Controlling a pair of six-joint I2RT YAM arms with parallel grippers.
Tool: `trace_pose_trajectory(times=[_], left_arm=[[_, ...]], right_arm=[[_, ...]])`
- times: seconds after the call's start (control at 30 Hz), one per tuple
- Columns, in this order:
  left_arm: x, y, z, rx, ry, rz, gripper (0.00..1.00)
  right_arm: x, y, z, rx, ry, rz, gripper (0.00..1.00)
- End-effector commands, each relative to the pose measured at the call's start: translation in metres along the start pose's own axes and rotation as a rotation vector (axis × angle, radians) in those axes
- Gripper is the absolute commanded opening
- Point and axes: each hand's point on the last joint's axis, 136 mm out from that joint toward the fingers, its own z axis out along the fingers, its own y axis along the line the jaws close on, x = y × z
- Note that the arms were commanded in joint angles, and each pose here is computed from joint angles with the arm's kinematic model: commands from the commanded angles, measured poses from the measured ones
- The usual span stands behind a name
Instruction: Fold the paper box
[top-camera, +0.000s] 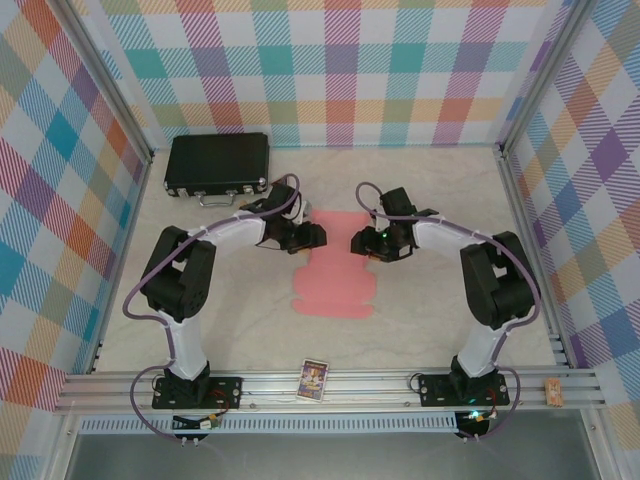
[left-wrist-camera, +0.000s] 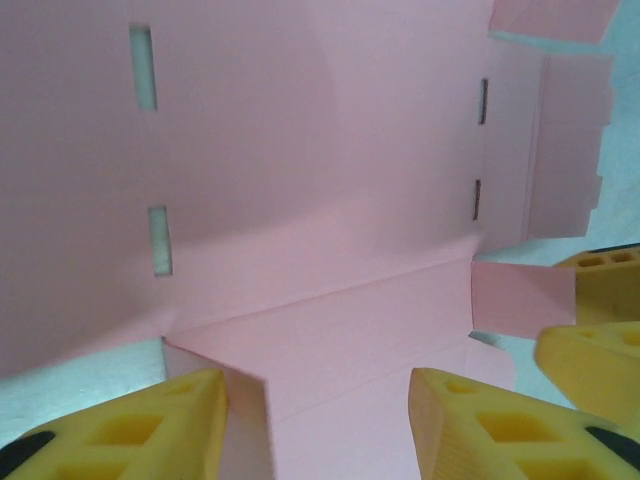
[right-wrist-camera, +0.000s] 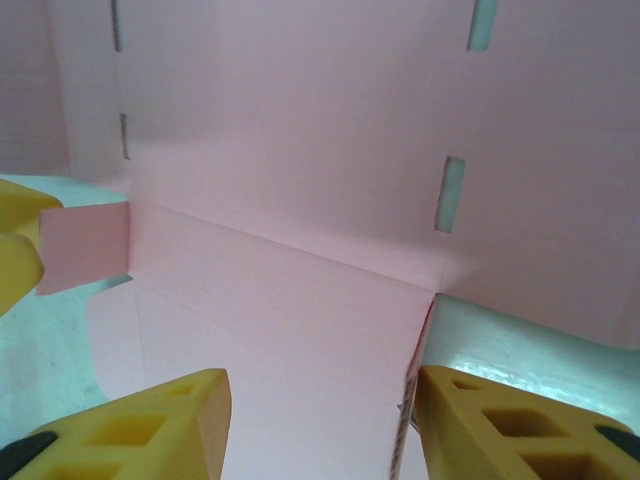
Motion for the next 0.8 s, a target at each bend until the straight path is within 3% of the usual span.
trace_pose_trajectory(times=[0.0, 0.17, 0.33, 0.5, 0.77], left_arm=[[-0.009, -0.013, -0.034, -0.06, -0.049, 0.086, 0.53], [-0.007, -0.01, -0.059, -0.117, -0.096, 0.122, 0.55], [0.017, -0.008, -0.071, -0.134, -0.088, 0.132, 0.53], [0.049, -0.012, -0.07, -0.122, -0.065, 0.131, 0.4], [0.091, -0.008, -0.031, -0.055, 0.0, 0.063, 0.19]], right_arm=[[-0.014, 0.0, -0.021, 0.032, -0.055, -0.025, 0.53], [-0.038, -0.004, -0.038, 0.056, -0.099, -0.048, 0.54], [-0.078, -0.012, -0.05, 0.098, -0.138, -0.077, 0.54], [-0.115, -0.019, -0.047, 0.128, -0.121, -0.119, 0.54], [-0.157, -0.019, -0.033, 0.116, -0.095, -0.169, 0.53]])
